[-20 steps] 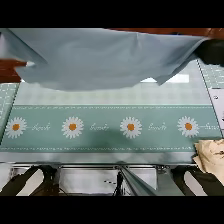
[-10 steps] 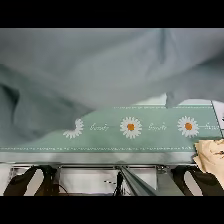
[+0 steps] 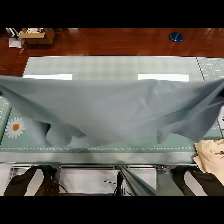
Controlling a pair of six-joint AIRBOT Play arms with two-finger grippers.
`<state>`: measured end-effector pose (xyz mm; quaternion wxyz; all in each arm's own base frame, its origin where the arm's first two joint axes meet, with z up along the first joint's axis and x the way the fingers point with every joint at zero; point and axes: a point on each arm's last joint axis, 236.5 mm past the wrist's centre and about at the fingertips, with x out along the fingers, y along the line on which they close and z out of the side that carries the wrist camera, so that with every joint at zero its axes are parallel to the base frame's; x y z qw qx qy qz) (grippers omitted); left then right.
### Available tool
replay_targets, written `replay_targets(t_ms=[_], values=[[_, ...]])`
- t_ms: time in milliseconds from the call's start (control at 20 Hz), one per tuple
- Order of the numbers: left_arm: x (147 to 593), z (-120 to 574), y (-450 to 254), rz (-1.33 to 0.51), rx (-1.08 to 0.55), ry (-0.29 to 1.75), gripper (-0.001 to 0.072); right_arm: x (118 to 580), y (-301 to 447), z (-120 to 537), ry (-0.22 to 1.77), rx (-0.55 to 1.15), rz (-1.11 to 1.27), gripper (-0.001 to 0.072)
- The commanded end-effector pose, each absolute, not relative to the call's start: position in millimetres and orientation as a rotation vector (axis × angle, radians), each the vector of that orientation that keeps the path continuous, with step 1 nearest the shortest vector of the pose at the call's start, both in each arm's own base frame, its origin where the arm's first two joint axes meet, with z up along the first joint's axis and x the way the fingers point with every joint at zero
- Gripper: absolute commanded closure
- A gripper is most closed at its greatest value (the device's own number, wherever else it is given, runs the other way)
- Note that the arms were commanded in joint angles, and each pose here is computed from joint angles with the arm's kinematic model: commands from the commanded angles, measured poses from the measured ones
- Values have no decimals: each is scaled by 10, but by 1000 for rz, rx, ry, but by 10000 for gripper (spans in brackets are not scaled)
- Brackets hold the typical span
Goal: Fold the shirts.
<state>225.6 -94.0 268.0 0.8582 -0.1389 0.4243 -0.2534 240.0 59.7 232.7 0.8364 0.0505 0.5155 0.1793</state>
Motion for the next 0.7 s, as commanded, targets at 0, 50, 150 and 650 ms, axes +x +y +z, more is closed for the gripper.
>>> replay_targets(t_ms=[0,50,150,650], values=[[2540,1637,-993,-561,-446,1073,687,2529,682,1451,1391,165,449,692],[2637,1347,-1065,-578,-466,1108,687,2622,736,1179,1442,171,471,692],[2887,912,-1222,-595,-481,1136,687,2908,806,739,1478,181,487,692],[4234,-155,-1157,-356,-447,984,686,4768,326,61,1017,258,130,691]])
